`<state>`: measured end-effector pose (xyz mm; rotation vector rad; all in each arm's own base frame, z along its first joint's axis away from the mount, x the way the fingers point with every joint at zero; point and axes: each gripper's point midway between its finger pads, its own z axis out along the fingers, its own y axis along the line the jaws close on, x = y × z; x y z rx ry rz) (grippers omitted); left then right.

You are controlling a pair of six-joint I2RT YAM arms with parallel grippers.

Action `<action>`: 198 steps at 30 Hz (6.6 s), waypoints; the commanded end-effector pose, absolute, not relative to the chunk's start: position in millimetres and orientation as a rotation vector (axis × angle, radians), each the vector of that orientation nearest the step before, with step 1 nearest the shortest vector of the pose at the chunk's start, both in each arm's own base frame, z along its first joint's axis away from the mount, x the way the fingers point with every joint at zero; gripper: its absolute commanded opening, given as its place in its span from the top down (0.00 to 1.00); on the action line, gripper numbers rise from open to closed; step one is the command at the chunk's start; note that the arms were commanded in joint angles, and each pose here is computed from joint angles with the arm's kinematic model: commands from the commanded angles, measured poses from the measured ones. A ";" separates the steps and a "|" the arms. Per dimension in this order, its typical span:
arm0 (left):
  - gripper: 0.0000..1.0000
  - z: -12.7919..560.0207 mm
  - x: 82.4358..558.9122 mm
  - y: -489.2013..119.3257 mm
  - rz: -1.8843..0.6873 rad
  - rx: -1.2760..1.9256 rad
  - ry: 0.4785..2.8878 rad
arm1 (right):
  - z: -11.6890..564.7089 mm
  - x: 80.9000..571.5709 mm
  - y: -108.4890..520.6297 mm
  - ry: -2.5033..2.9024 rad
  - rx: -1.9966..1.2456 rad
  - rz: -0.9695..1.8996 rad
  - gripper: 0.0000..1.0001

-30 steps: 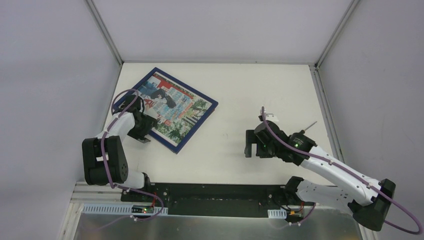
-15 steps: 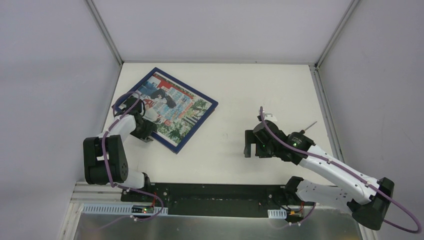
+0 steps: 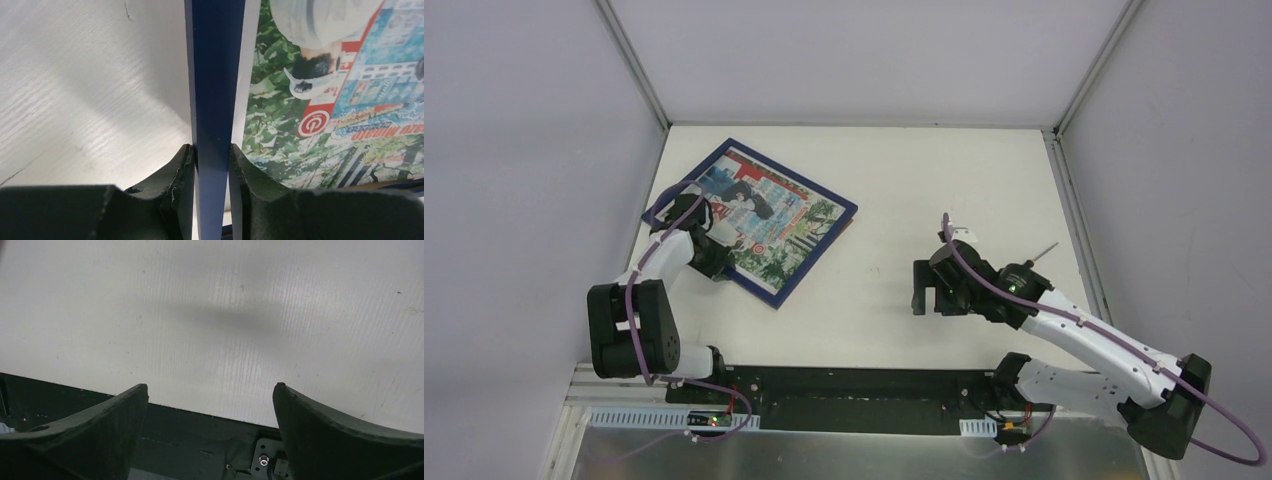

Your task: Take the photo out of the frame

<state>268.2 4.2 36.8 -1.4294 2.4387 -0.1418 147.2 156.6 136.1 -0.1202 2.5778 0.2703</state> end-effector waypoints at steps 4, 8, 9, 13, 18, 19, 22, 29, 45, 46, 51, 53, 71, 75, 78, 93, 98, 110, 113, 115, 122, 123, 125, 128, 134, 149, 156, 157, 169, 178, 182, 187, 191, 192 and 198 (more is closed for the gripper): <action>0.92 92.4 287.3 10.4 -0.192 -1.315 2.347 | 131.8 146.7 157.4 2.595 -0.132 0.262 0.01; 0.99 106.3 293.0 7.9 -0.228 -1.299 2.332 | 130.3 146.5 157.9 2.604 -0.135 0.256 0.01; 1.00 110.6 294.8 7.6 -0.235 -1.291 2.323 | 130.1 146.9 157.8 2.604 -0.131 0.255 0.01; 1.00 123.7 303.2 6.8 -0.265 -1.272 2.297 | 129.5 146.3 158.0 2.610 -0.135 0.252 0.01; 1.00 135.5 309.5 3.7 -0.306 -1.254 2.277 | 128.9 146.6 158.8 2.619 -0.138 0.247 0.01; 1.00 138.4 310.4 3.9 -0.310 -1.252 2.268 | 128.4 146.4 158.6 2.621 -0.138 0.244 0.01; 1.00 146.7 312.5 3.3 -0.322 -1.227 2.254 | 128.6 147.1 157.8 2.621 -0.132 0.238 0.01; 1.00 166.4 315.5 7.8 -0.311 -1.177 2.202 | 131.6 149.5 154.5 2.609 -0.104 0.229 0.01; 1.00 229.8 363.4 1.3 -0.362 -0.928 2.037 | 129.3 168.8 138.2 2.670 0.110 0.214 0.01; 1.00 233.9 365.9 -4.2 -0.361 -0.895 2.039 | 130.8 172.3 138.6 2.678 0.140 0.241 0.01; 1.00 243.8 377.1 -48.6 -0.340 -0.679 2.079 | 137.3 194.9 127.3 2.697 0.289 0.296 0.01; 1.00 243.5 380.0 -68.5 -0.341 -0.609 2.100 | 140.2 202.0 117.6 2.708 0.328 0.285 0.01; 0.75 195.7 379.3 -194.3 -0.483 -0.495 2.299 | 149.1 214.0 114.5 2.700 0.270 0.390 0.01; 0.53 171.7 354.2 -171.2 -0.563 -0.643 2.375 | 142.3 242.2 128.3 2.681 0.262 0.427 0.01; 0.41 151.2 333.6 -146.6 -0.623 -0.748 2.426 | 135.3 269.4 134.0 2.699 0.275 0.386 0.01; 0.21 104.2 315.6 -81.7 -0.601 -0.753 2.556 | 88.4 384.1 150.1 2.750 0.092 0.162 0.07; 0.21 99.1 318.1 -87.5 -0.643 -0.781 2.582 | 78.0 417.6 159.3 2.729 0.058 0.099 0.11; 0.26 66.9 305.1 -88.0 -0.642 -0.951 2.679 | 39.9 449.8 193.6 2.737 -0.024 0.138 0.31; 0.29 60.6 306.0 -80.6 -0.593 -0.943 2.689 | 27.3 443.5 197.1 2.763 -0.055 0.105 0.38; 0.29 57.5 307.0 -76.6 -0.581 -0.982 2.685 | 21.9 440.6 194.9 2.765 -0.070 0.067 0.40; 0.42 26.2 288.0 -74.4 -0.550 -1.237 2.742 | 14.1 433.2 184.6 2.751 -0.105 -0.033 0.65; 0.42 20.9 282.2 -74.6 -0.537 -1.283 2.748 | 14.7 432.3 184.0 2.746 -0.107 -0.041 0.70; 0.42 13.6 275.2 -76.3 -0.531 -1.351 2.759 | 19.8 430.7 182.9 2.731 -0.108 -0.041 0.75; 0.42 7.5 272.0 -80.6 -0.552 -1.394 2.784 | 28.6 427.5 178.2 2.704 -0.099 -0.046 0.82; 0.41 2.9 267.8 -77.5 -0.511 -1.407 2.797 | 48.9 411.5 167.8 2.666 -0.103 -0.043 1.00; 0.39 -3.5 268.4 -70.3 -0.446 -1.376 2.809 | 69.1 368.2 53.3 2.640 0.403 -0.104 1.00; 0.38 -1.2 269.6 -71.4 -0.465 -1.347 2.816 | 63.3 367.1 -7.9 2.616 0.610 -0.188 1.00; 0.38 0.0 270.6 -71.3 -0.467 -1.338 2.814 | 63.1 367.2 -15.0 2.613 0.638 -0.201 1.00; 0.34 26.1 288.2 -73.7 -0.541 -1.195 2.782 | 48.4 356.4 -54.3 2.627 0.761 -0.305 0.89; 0.24 80.9 303.2 -83.2 -0.695 -0.953 2.680 | 55.4 353.4 -40.5 2.651 0.828 -0.237 0.24; 0.23 100.1 301.7 -87.7 -0.745 -0.875 2.647 | 67.5 355.8 -28.9 2.668 0.793 -0.251 0.12; 0.19 119.3 294.7 -94.7 -0.784 -0.791 2.609 | 95.6 364.6 20.7 2.637 0.666 -0.146 0.07; 0.18 127.2 288.5 -112.5 -0.808 -0.672 2.621 | 111.7 365.9 93.6 2.638 0.550 0.077 0.04; 0.17 127.7 286.3 -118.5 -0.810 -0.642 2.631 | 113.9 365.3 114.9 2.641 0.526 0.160 0.03; 0.17 123.7 278.4 -147.6 -0.791 -0.529 2.689 | 123.6 347.6 236.7 2.647 0.431 0.708 0.03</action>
